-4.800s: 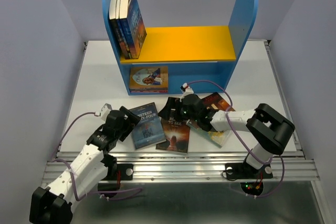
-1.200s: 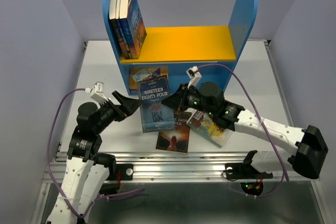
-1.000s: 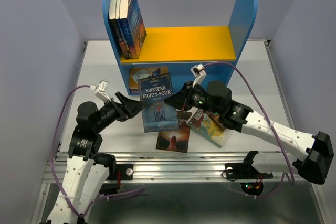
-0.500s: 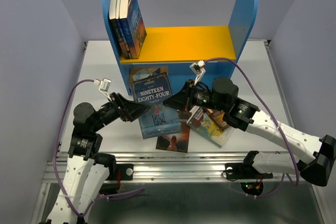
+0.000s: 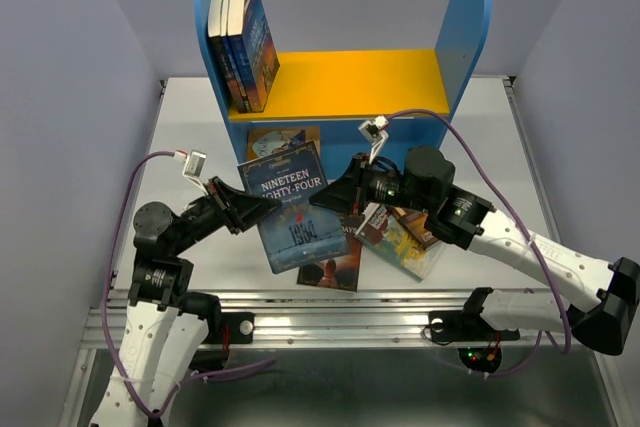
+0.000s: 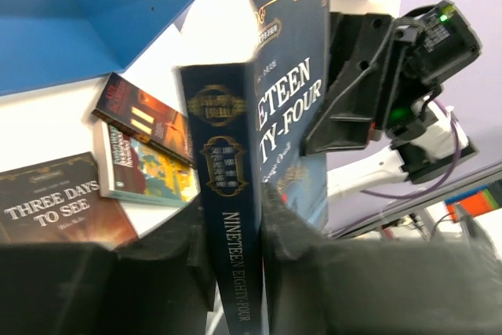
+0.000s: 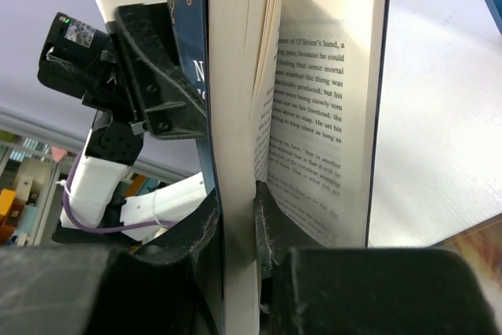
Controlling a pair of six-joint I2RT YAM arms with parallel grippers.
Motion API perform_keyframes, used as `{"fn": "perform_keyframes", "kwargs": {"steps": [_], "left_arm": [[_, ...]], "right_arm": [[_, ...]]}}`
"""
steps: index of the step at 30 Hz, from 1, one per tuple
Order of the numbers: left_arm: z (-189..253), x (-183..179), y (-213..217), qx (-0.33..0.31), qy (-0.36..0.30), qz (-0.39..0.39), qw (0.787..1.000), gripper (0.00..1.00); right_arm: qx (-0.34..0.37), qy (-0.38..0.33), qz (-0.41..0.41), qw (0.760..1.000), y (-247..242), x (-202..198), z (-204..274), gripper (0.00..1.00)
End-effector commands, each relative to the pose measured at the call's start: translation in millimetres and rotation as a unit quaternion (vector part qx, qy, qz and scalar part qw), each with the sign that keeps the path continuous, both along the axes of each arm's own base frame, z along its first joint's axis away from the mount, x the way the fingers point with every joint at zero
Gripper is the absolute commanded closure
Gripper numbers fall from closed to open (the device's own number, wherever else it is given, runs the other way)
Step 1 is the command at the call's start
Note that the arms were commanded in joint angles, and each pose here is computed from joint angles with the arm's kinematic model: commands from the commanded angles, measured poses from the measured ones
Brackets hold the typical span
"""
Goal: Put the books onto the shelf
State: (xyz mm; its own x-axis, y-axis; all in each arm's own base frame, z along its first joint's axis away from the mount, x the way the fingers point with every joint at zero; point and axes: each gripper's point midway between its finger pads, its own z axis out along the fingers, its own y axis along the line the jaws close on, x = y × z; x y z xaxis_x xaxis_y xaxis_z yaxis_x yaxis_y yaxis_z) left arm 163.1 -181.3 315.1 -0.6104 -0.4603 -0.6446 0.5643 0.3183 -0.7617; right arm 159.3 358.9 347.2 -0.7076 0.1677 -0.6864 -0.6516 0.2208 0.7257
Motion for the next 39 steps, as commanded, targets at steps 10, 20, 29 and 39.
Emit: {"fn": "perform_keyframes", "kwargs": {"steps": [10,20,29,39], "left_arm": [[43,-1,16,0.003,-0.090,0.068,0.994,1.00],[105,39,55,0.039,-0.144,0.226,0.963,1.00],[181,71,48,0.056,-0.209,0.225,0.950,1.00],[263,122,6,0.094,-0.281,0.282,0.912,1.00]], "right_arm": [[0.042,-0.043,-0.069,0.996,-2,30,36,0.57],[-0.005,-0.042,-0.231,0.972,-56,61,18,0.00],[-0.063,-0.024,-0.324,0.944,-103,69,-35,0.00],[-0.137,-0.017,-0.358,0.923,-115,81,-73,0.00]]}}
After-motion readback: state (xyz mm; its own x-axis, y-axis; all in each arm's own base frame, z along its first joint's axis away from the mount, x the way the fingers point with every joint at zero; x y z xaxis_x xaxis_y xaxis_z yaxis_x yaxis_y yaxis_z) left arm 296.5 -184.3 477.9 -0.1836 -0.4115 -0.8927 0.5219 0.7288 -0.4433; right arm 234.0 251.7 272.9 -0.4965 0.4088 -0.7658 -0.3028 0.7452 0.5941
